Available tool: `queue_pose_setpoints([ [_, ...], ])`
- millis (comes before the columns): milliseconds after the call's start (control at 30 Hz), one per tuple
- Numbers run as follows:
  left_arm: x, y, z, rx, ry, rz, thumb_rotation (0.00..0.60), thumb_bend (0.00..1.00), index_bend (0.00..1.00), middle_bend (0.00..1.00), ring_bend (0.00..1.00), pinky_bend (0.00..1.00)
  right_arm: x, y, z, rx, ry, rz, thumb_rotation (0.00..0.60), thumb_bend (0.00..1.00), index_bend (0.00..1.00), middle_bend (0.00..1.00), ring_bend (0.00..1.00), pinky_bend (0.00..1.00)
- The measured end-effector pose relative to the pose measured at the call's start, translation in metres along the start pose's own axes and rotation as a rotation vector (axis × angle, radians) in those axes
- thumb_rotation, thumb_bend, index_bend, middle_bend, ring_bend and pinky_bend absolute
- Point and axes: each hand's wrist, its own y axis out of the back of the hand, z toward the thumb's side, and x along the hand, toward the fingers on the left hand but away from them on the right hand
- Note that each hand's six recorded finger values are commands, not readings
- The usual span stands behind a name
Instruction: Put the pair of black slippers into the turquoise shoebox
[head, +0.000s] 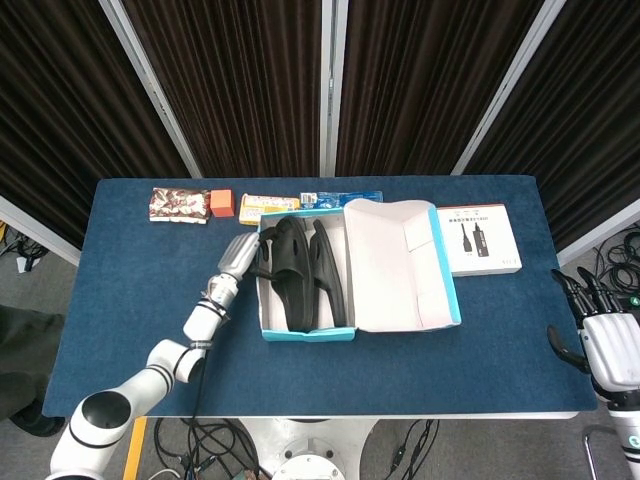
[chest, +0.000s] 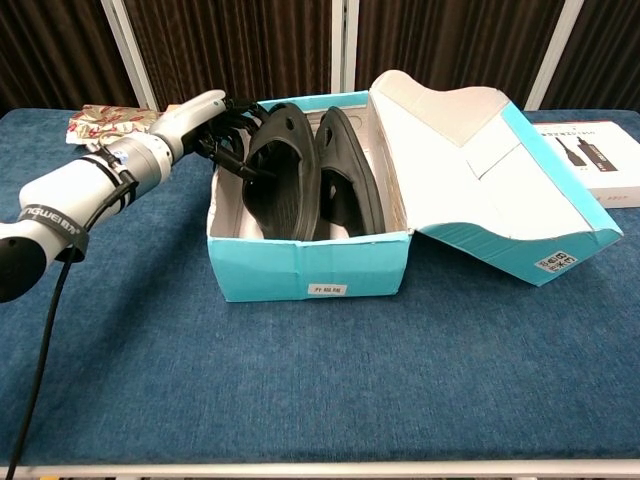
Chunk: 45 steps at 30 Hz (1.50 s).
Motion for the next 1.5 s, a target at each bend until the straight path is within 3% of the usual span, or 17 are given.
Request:
queue_pose_setpoints([
  [133,0.000,-0.001,0.002,-0.001,-0.002,-0.023,0.600,0.00,0.09,0.08,0.37,0.44,0.000,0.000,0.000,-0.002,0.001,0.000,0.600,0.33,0.00,0.17,0.02,0.16],
  [200,0.000,-0.001,0.004,0.005,-0.003,-0.028,0.600,0.00,0.06,0.04,0.28,0.41,0.000,0.000,-0.001,-0.002,0.001,0.000,0.600,0.33,0.00,0.17,0.02,0.16],
  [300,0.000,-0.001,0.005,0.017,0.000,-0.037,0.600,0.00,0.04,0.00,0.07,0.35,0.001,0.000,-0.001,-0.003,0.000,-0.001,0.600,0.33,0.00,0.17,0.02,0.16],
  [400,0.000,0.001,0.009,0.024,-0.004,-0.027,0.600,0.00,0.04,0.00,0.01,0.28,0.002,0.000,-0.002,-0.003,-0.002,-0.002,0.600,0.33,0.00,0.17,0.02,0.16],
  [567,0.000,0.008,0.015,0.018,-0.012,-0.010,0.600,0.00,0.03,0.00,0.00,0.19,0.002,0.001,-0.003,-0.003,0.001,-0.003,0.600,0.33,0.00,0.17,0.02,0.16],
  [933,-0.006,0.032,0.034,0.026,-0.038,-0.044,0.600,0.00,0.03,0.00,0.00,0.17,0.004,0.002,-0.005,-0.007,0.002,-0.007,0.600,0.33,0.00,0.17,0.02,0.16],
  [1133,-0.014,0.062,0.044,0.136,-0.039,-0.070,0.600,0.01,0.06,0.01,0.00,0.17,0.005,0.002,-0.005,-0.007,0.005,-0.006,0.600,0.33,0.00,0.17,0.02,0.16],
  [1233,-0.020,0.071,0.052,0.204,-0.050,-0.071,0.600,0.11,0.14,0.07,0.01,0.17,0.005,0.001,-0.004,-0.010,0.005,-0.005,0.600,0.33,0.00,0.17,0.02,0.16],
  [1300,-0.023,0.072,0.059,0.257,-0.063,-0.076,0.557,0.22,0.18,0.12,0.03,0.17,0.005,0.001,-0.004,-0.011,0.008,-0.004,0.600,0.33,0.00,0.17,0.02,0.16],
  [1367,-0.027,0.070,0.067,0.314,-0.078,-0.085,0.441,0.33,0.23,0.18,0.07,0.17,0.004,0.000,-0.003,-0.013,0.011,-0.004,0.600,0.33,0.00,0.17,0.02,0.16],
  [1500,-0.031,0.061,0.079,0.407,-0.098,-0.116,0.395,0.38,0.25,0.21,0.10,0.17,0.004,0.000,-0.003,-0.016,0.014,-0.005,0.600,0.33,0.00,0.17,0.02,0.16],
])
